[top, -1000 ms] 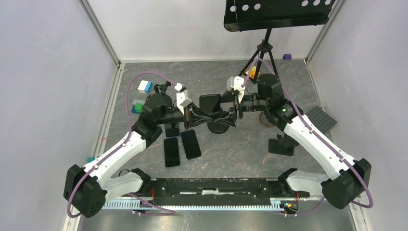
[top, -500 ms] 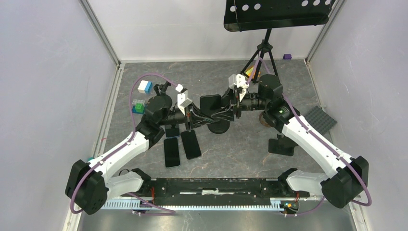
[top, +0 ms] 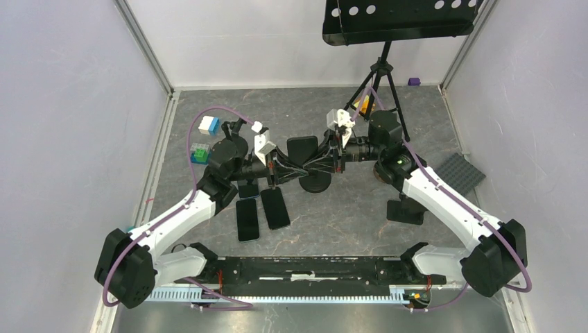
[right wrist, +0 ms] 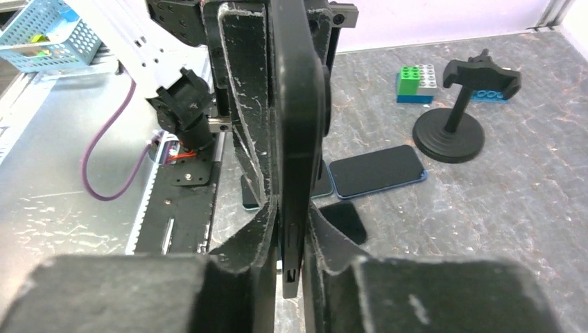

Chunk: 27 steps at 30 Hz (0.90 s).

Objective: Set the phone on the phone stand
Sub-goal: Adjust the phone.

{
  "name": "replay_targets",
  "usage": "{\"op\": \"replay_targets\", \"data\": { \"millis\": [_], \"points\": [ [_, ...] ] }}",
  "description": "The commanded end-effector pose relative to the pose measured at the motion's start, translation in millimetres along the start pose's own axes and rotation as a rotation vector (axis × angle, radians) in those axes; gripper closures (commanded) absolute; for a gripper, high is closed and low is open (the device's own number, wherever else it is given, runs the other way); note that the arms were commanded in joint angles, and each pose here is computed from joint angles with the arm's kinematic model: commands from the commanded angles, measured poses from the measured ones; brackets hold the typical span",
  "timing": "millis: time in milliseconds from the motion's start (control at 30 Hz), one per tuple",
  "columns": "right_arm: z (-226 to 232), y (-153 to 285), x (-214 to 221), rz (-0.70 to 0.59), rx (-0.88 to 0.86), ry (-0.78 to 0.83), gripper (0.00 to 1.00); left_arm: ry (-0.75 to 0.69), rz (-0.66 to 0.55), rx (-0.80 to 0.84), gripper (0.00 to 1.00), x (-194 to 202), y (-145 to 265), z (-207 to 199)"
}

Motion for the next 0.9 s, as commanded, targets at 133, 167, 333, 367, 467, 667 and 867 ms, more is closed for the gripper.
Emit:
{"op": "replay_targets", "data": {
  "millis": [133,167,333,367,467,667,867],
  "points": [
    [-1,11,-15,-0.04,0.034,0.067,0.99,-0.069,0.011,0.016,0.75,0,3,-2],
    [0,13,-15,-0.04,0.039,0.067,0.99,-0.08,0.029,0.012,0.6,2,4,-2],
    [4,21,-3,0.004,0.065,0.125,0.99,-0.215,0.119,-0.042,0.02,-11,17,-7],
    [5,22,2,0.02,0.062,0.135,0.99,-0.241,0.125,-0.06,0.0,-17,20,-10],
    [11,25,19,0.06,0.045,0.142,0.99,-0.262,0.155,-0.101,0.0,-36,24,-13],
    [20,26,34,0.069,0.01,0.143,1.0,-0.229,0.204,-0.087,0.02,-64,9,-18],
    [22,26,30,0.061,0.001,0.145,0.99,-0.215,0.298,-0.043,0.07,-51,-18,-24]
  ]
}}
Point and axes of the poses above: each gripper's point midway between its finger pads, its own y axis back along the fingers, its own z axis along the line the jaws close on, x = y × z, the point moved 6 cm from there along y, back along the fingers, and after that the axes turned 8 degrees about y, right-handed, at the moved point
